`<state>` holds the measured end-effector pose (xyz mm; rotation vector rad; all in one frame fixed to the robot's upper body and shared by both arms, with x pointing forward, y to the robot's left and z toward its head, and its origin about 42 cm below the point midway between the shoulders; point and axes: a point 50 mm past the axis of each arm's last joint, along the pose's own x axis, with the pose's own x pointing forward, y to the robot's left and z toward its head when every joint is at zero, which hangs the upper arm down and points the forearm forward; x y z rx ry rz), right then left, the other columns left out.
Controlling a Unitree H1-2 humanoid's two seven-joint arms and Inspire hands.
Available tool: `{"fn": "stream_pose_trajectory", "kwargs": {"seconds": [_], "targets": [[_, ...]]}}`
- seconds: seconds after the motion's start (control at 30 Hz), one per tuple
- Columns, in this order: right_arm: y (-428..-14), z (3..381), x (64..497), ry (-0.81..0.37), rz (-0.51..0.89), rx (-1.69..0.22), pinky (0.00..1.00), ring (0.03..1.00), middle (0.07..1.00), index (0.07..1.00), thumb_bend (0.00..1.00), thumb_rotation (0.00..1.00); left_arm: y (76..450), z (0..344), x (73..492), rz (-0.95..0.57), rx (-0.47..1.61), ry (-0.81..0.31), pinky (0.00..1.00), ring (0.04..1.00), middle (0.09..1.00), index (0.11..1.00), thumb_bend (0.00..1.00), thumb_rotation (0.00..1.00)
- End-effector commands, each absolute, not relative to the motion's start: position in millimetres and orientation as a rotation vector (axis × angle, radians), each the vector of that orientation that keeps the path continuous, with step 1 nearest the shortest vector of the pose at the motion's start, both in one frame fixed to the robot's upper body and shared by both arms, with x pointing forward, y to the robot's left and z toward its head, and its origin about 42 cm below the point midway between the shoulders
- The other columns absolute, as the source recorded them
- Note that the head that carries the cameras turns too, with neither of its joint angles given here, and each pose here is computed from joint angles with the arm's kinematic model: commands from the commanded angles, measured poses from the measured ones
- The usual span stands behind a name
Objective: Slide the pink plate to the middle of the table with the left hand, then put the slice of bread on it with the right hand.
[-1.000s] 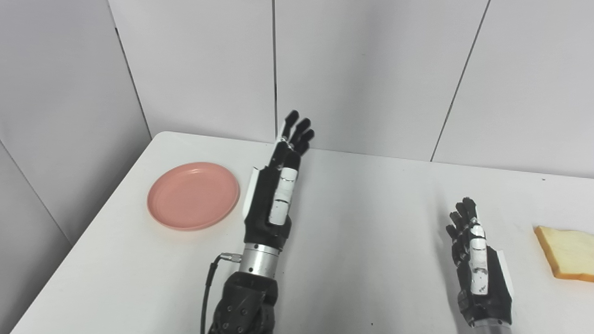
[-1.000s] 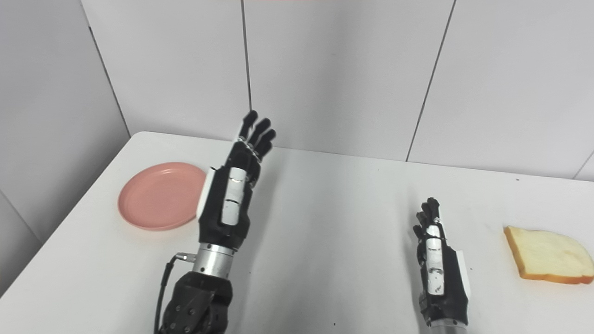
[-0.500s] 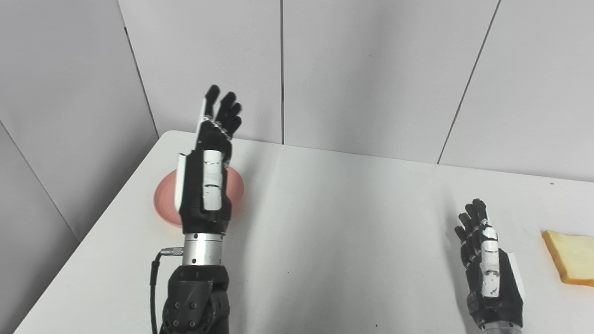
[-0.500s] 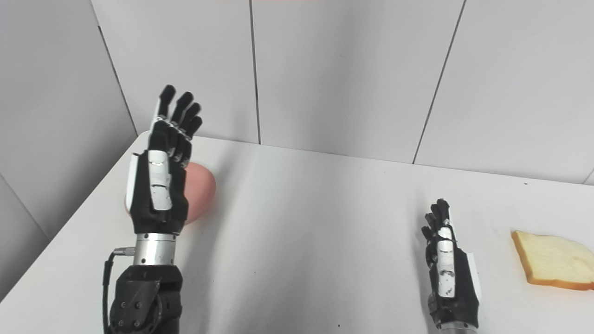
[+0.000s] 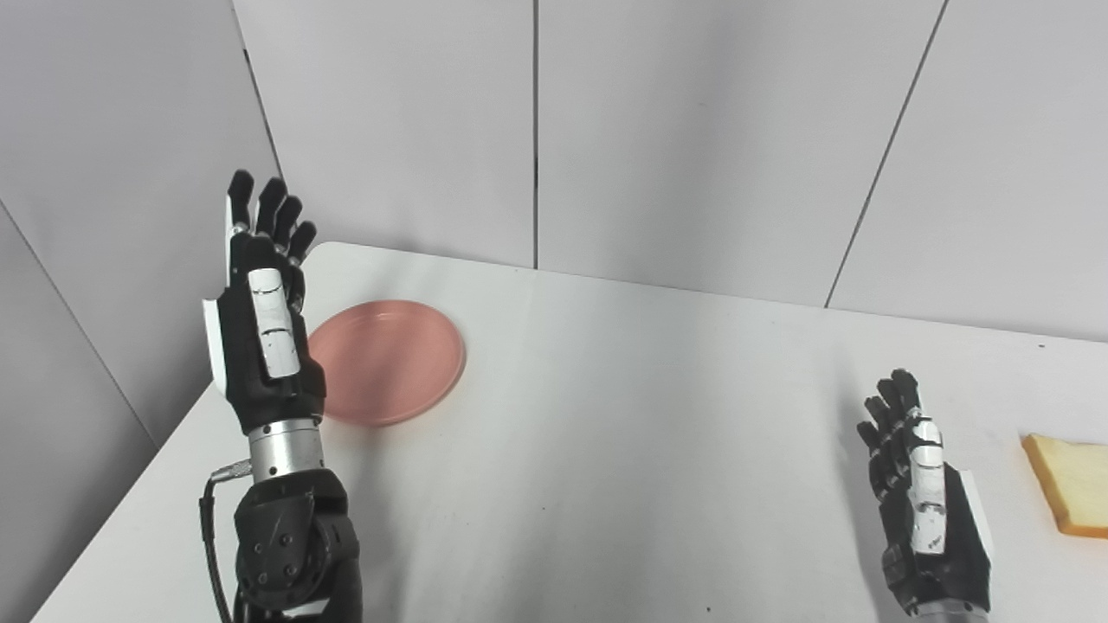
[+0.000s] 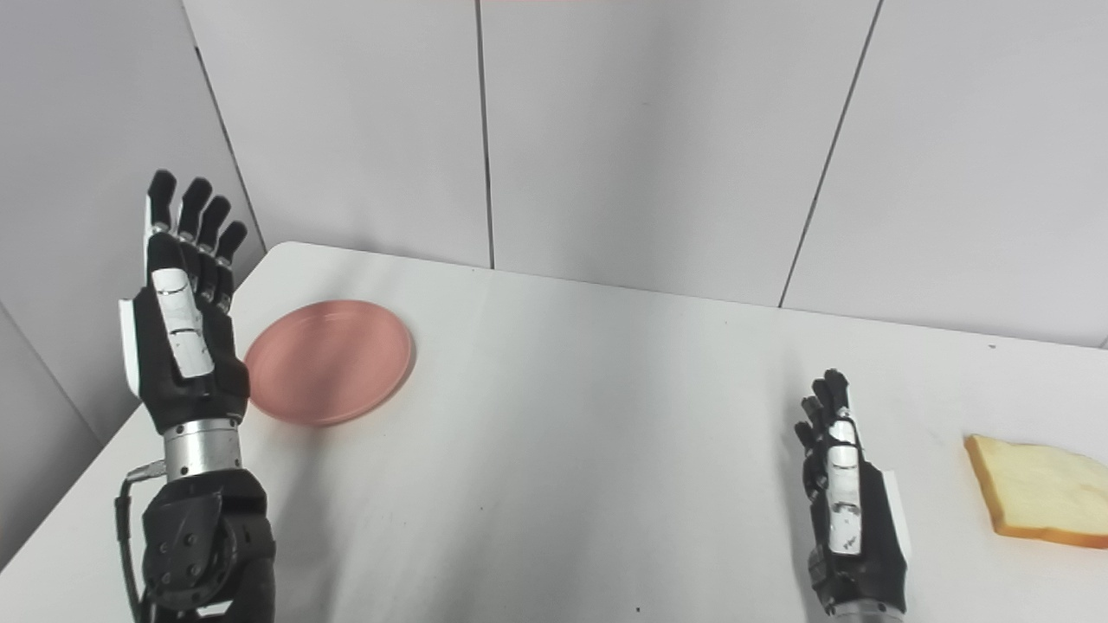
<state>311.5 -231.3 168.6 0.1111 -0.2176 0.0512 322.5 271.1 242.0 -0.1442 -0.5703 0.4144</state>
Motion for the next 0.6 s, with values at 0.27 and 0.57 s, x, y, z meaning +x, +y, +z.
{"fn": "stream_pose_trajectory", "kwargs": {"seconds": [0.27,0.57], "targets": [[-229,189,314,-0.282,0.058,0.113,1.00,1.000,1.000,1.000,0.32,1.00,296,244,336,0.477,-0.180,-0.606,0.95,0.946,0.942,0.936,0.80,0.87],[-227,189,314,-0.275,0.060,0.119,1.00,1.000,1.000,1.000,0.33,1.00,313,230,342,0.521,-0.170,-0.557,0.95,0.957,0.950,0.938,0.80,0.90]]}}
